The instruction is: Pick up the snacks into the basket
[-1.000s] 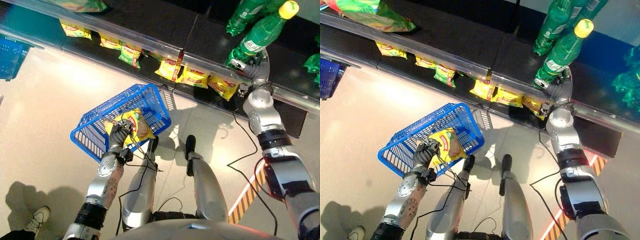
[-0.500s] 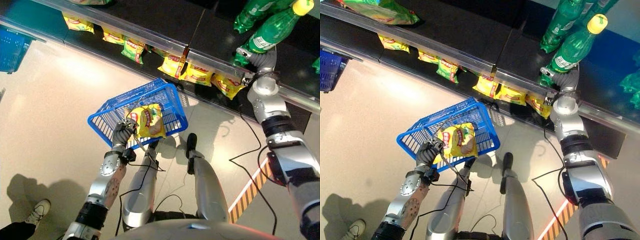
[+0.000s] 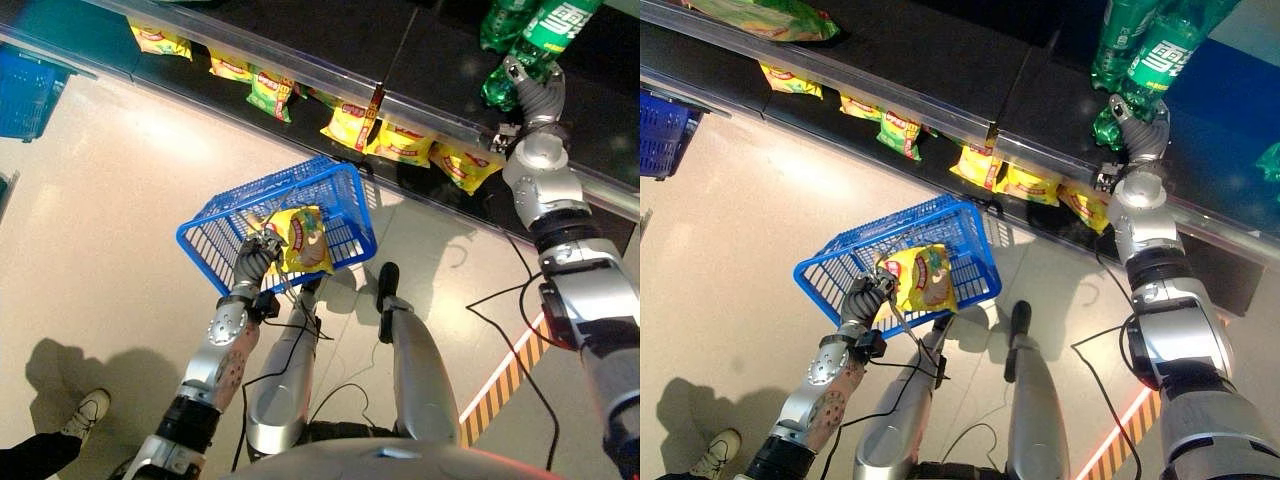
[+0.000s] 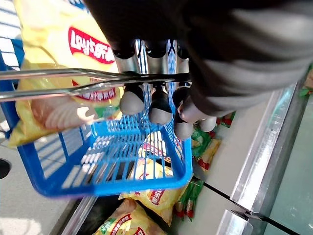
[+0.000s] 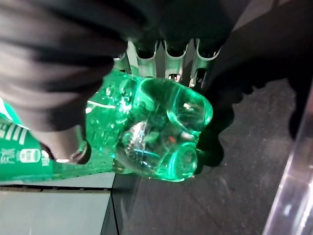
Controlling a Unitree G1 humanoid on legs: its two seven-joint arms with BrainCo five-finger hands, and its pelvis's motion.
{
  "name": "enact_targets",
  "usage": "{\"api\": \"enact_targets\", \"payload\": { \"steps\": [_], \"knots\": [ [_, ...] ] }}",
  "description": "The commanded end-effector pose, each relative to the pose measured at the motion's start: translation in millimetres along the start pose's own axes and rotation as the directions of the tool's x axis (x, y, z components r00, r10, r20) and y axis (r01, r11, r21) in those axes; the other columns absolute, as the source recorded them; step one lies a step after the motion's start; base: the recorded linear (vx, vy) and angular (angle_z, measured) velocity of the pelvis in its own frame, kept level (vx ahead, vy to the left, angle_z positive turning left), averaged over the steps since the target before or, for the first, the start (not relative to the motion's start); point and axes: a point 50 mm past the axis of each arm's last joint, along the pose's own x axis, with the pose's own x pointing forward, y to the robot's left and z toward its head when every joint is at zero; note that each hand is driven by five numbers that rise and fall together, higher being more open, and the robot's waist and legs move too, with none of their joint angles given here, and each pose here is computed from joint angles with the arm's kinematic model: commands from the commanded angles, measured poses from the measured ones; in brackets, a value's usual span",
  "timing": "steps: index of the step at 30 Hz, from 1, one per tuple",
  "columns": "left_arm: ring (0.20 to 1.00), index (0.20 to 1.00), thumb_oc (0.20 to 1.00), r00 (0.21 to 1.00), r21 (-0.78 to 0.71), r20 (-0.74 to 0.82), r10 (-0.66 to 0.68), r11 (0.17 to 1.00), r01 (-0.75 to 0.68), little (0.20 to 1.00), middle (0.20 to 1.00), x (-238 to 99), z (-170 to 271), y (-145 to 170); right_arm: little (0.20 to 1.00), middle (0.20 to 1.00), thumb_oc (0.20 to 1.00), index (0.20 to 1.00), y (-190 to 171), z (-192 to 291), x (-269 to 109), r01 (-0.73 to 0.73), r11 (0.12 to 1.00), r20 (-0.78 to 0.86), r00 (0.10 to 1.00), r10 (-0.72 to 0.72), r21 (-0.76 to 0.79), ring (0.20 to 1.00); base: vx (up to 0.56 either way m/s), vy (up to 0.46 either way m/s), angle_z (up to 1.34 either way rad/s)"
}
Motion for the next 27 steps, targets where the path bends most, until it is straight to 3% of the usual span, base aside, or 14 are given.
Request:
{"api": "enact_targets", "payload": {
  "steps": [1, 6, 11, 20, 27],
  "knots": [
    [0.200, 0.200, 0.200, 0.958, -0.023, 0.281, -0.059, 0.997, 0.068, 0.200, 0.200, -6, 54, -10, 0.200, 0.200, 0.200, 0.200, 5, 38, -4, -0.047, 0.999, 0.205, 0.978, 0.044, 0.006, 0.200, 0.00, 0.000, 0.00],
    [0.200, 0.200, 0.200, 0.956, -0.042, 0.294, -0.013, 0.999, 0.027, 0.200, 0.200, -4, 55, -6, 0.200, 0.200, 0.200, 0.200, 9, 26, -37, -0.091, 0.995, 0.286, 0.955, 0.075, 0.043, 0.200, 0.01, -0.001, 0.00],
    [0.200, 0.200, 0.200, 0.954, -0.068, 0.300, 0.029, 0.998, -0.009, 0.200, 0.200, -7, 55, 4, 0.200, 0.200, 0.200, 0.200, 0, -13, -98, -0.207, 0.978, 0.284, 0.939, 0.195, 0.014, 0.200, 0.06, 0.004, 0.01],
    [0.200, 0.200, 0.200, 0.943, -0.067, 0.334, 0.019, 0.998, 0.004, 0.200, 0.200, -7, 63, 11, 0.200, 0.200, 0.200, 0.200, -4, -34, -144, -0.391, 0.920, 0.248, 0.889, 0.385, -0.026, 0.200, 0.01, 0.003, 0.00],
    [0.200, 0.200, 0.200, 0.946, -0.072, 0.324, 0.026, 0.997, -0.002, 0.200, 0.200, -7, 58, 8, 0.200, 0.200, 0.200, 0.200, 1, -45, -158, -0.428, 0.903, 0.215, 0.886, 0.412, 0.034, 0.200, 0.01, 0.014, -0.07]
  ]
}}
